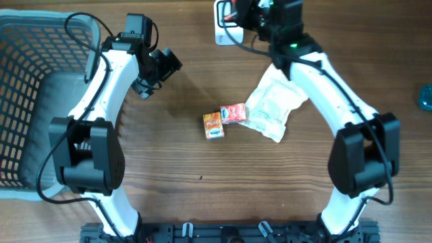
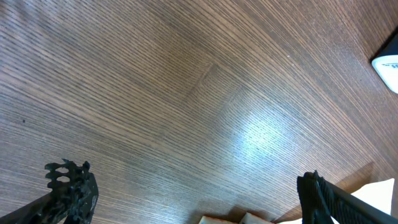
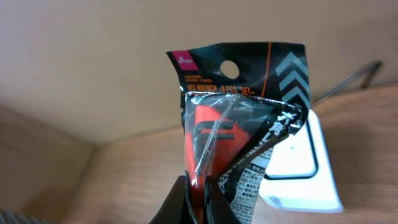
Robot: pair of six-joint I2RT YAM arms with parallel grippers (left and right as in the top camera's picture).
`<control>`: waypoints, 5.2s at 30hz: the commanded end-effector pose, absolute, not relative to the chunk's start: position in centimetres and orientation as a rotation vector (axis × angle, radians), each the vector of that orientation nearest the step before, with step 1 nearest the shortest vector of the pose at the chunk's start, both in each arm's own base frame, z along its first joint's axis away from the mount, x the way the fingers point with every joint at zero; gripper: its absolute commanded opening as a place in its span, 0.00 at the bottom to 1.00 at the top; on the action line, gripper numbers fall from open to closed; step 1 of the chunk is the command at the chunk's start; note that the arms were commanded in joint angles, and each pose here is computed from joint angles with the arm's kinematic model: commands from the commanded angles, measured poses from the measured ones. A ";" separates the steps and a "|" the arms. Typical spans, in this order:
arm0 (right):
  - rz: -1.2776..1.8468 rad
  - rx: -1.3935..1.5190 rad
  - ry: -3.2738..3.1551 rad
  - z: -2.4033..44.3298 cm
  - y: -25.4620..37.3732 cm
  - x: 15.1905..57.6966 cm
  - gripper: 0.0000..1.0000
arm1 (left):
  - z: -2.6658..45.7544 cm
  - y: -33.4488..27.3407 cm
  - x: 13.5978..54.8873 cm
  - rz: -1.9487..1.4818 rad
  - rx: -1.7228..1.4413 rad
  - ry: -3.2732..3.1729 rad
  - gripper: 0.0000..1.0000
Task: Scan the item barcode
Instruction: 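Hold the hex wrench pack up to the scanner, then carry the hex wrench pack to the right edge and release it, then grasp the clear bag with the right gripper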
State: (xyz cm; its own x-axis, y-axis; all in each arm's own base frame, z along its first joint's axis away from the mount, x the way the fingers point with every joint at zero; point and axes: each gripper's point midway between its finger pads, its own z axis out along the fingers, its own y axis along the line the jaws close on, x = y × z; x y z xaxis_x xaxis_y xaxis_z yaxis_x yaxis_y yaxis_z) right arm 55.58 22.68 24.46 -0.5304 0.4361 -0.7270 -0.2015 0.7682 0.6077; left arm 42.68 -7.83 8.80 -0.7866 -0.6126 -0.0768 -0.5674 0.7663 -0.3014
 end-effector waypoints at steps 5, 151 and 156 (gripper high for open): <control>0.795 0.304 1.958 18.3 24.0 58.7 0.05 | 8.8 -7.5 42.7 -0.388 -0.978 2.779 1.00; -0.055 0.574 2.952 -1.1 10.1 34.9 0.56 | 8.8 -7.5 42.7 -0.387 -0.976 2.779 1.00; -0.041 0.528 2.943 0.5 10.5 36.1 0.38 | 8.8 -7.5 42.7 -0.387 -0.977 2.779 1.00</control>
